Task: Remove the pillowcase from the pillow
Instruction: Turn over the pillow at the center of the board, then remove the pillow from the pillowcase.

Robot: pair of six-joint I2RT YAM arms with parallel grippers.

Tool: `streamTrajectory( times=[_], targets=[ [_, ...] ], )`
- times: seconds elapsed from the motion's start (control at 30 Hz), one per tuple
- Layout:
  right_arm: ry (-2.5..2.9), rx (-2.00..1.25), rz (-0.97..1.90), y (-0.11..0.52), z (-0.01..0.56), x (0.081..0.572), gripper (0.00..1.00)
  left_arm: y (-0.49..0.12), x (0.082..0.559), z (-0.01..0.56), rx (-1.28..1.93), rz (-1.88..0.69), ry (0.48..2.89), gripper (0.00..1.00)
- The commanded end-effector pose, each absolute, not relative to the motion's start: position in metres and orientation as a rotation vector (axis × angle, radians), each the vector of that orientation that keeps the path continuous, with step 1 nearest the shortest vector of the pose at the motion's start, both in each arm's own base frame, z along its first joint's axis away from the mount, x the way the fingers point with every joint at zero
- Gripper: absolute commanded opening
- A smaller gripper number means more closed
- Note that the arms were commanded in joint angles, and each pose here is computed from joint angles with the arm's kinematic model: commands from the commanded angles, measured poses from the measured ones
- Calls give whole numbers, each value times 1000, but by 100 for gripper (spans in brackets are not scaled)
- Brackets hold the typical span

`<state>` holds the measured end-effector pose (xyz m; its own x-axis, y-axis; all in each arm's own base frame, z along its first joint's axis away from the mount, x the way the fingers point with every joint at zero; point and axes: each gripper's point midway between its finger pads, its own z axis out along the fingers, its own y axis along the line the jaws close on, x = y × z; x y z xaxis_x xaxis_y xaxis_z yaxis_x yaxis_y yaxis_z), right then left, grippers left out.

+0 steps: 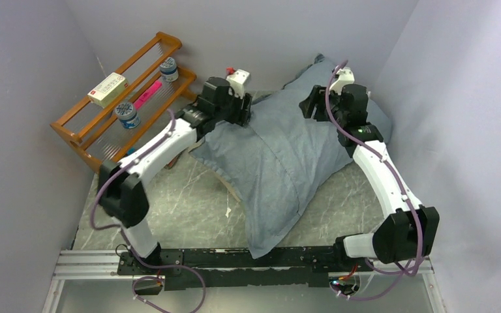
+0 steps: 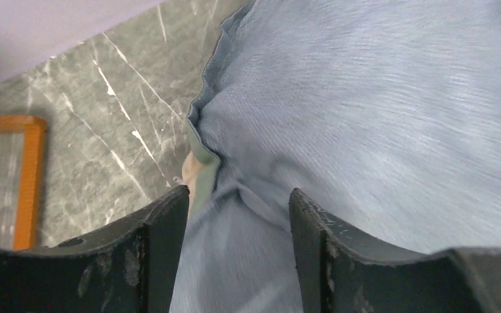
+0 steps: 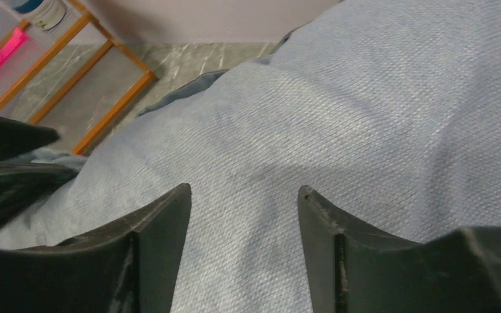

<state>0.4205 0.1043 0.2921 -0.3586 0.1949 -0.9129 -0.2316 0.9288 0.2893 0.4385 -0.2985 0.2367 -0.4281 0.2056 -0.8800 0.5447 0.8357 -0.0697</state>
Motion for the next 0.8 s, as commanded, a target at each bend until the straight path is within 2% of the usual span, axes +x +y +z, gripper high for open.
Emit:
streamTrajectory(
  times=[0.0,0.07,0.17,0.33,0.6,0.77],
  targets=[
    [1786,-101,479,123,320,406,68,-286,405,319,470,-525,1805,67],
    [1781,-136,479,134,320,397,74,-277,390,325,451,-545,1782,75],
    [1775,-198,477,150,317,383,79,-261,368,327,436,-556,1760,81],
    [1788,-311,495,183,308,360,83,-232,336,318,397,-535,1736,96],
    [1862,-418,433,199,277,317,88,-189,288,319,446,-444,1691,97],
    [1909,-445,413,198,259,302,90,-184,272,306,501,-451,1710,97]
  ],
)
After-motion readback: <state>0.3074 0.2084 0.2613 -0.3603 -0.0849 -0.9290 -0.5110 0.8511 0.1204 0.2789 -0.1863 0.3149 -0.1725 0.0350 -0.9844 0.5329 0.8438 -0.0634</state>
